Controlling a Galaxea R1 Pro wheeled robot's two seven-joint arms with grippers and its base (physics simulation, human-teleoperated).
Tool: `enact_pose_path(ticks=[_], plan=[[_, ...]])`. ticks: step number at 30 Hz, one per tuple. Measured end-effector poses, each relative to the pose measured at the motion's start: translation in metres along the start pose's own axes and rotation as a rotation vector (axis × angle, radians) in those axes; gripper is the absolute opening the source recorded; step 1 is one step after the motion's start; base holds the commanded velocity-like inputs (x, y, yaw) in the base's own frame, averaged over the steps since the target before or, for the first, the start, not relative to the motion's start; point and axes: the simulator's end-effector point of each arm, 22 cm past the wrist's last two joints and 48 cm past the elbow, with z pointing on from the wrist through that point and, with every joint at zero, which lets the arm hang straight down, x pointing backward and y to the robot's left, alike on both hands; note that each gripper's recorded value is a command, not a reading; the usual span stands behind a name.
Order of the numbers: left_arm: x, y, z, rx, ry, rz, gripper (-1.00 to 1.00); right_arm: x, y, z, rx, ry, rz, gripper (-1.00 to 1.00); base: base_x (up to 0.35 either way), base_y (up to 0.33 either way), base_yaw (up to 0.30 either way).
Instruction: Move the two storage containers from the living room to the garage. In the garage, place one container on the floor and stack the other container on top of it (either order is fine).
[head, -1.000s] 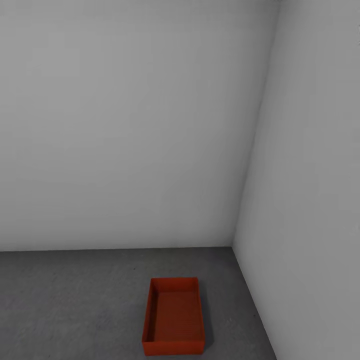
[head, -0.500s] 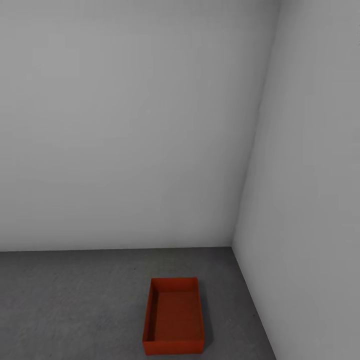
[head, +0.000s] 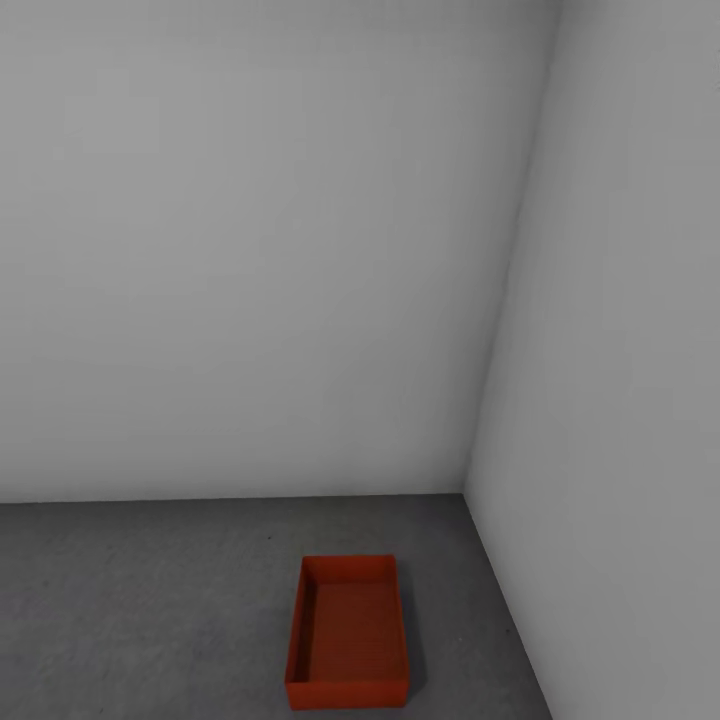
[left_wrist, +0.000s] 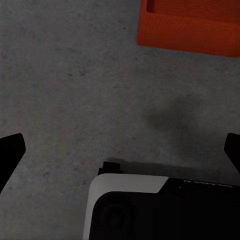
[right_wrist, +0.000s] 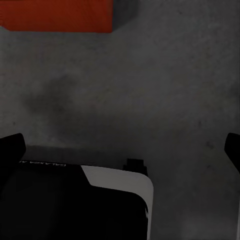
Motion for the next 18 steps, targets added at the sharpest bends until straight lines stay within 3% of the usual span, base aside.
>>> enact_pose_path(ticks=[18], plan=[[-0.0087, -0.0006, -0.0010, 0.002, -0.021, 0.000, 1.00, -0.0084, 0.0004, -0.0028, 0.000, -0.020, -0.002, 1.00, 0.000, 0.000, 0.000]])
